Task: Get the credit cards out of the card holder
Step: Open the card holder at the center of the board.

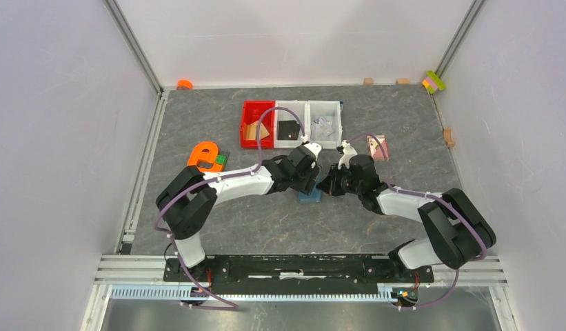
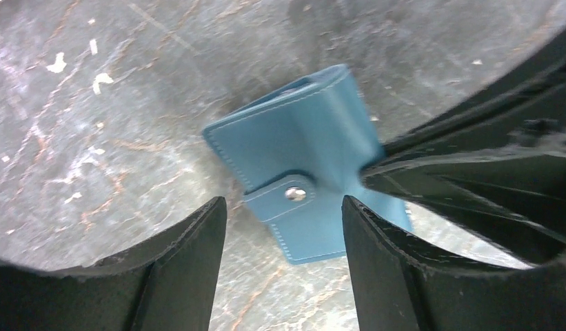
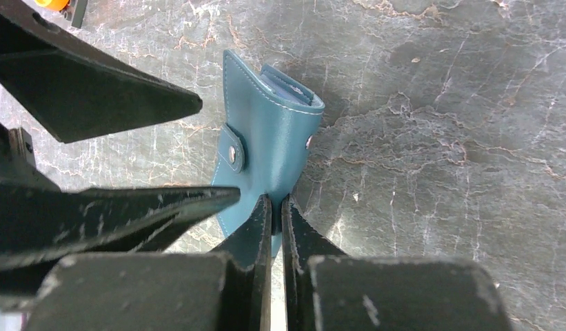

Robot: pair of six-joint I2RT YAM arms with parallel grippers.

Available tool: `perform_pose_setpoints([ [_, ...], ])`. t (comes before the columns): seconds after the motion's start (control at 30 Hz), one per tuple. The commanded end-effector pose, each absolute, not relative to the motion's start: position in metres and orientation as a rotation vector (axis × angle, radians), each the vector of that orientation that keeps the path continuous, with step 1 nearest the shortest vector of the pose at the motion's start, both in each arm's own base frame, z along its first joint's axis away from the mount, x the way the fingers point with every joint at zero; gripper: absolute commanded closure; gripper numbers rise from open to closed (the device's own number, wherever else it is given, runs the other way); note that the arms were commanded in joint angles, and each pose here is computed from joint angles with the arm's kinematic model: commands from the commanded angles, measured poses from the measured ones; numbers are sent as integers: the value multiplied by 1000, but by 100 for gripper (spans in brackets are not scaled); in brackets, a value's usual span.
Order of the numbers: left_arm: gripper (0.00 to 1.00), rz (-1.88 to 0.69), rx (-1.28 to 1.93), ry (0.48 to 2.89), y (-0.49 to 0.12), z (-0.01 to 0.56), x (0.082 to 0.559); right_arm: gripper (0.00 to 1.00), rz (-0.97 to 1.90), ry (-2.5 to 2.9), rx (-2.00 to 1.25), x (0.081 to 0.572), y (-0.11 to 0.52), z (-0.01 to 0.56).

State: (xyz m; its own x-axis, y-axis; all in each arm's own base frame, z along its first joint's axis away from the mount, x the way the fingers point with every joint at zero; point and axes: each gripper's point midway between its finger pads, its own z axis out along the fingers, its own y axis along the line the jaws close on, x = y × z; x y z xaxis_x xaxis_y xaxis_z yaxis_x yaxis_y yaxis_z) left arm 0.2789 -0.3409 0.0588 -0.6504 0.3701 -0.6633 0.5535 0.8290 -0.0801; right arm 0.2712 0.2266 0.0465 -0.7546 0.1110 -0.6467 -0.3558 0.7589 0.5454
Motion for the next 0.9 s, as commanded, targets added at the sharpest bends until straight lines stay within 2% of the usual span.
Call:
perform_pose_setpoints([
  [0.0,33,-207,680,2345,-325,58,294,100,875,2210,-204,277,227,58],
  [0.17,39,-116,706,2362,-321,50,301,100,875,2208,-204,277,227,59],
  [0.4,38,-128,714,2372,-322,48,300,100,859,2211,-198,278,225,58],
  [0.43,43,-110,705,2371,-319,49,301,100,861,2211,-198,278,225,58],
  [0.53,71,-119,633,2406,-309,49,307,100,857,2209,-198,278,225,58],
  [0.57,75,-162,610,2424,-307,48,308,100,859,2208,-198,278,225,59],
  [0.6,78,-208,585,2432,-305,48,309,100,859,2210,-198,278,225,58],
  [0.87,80,-597,402,2455,-299,55,315,100,859,2213,-198,279,225,58],
])
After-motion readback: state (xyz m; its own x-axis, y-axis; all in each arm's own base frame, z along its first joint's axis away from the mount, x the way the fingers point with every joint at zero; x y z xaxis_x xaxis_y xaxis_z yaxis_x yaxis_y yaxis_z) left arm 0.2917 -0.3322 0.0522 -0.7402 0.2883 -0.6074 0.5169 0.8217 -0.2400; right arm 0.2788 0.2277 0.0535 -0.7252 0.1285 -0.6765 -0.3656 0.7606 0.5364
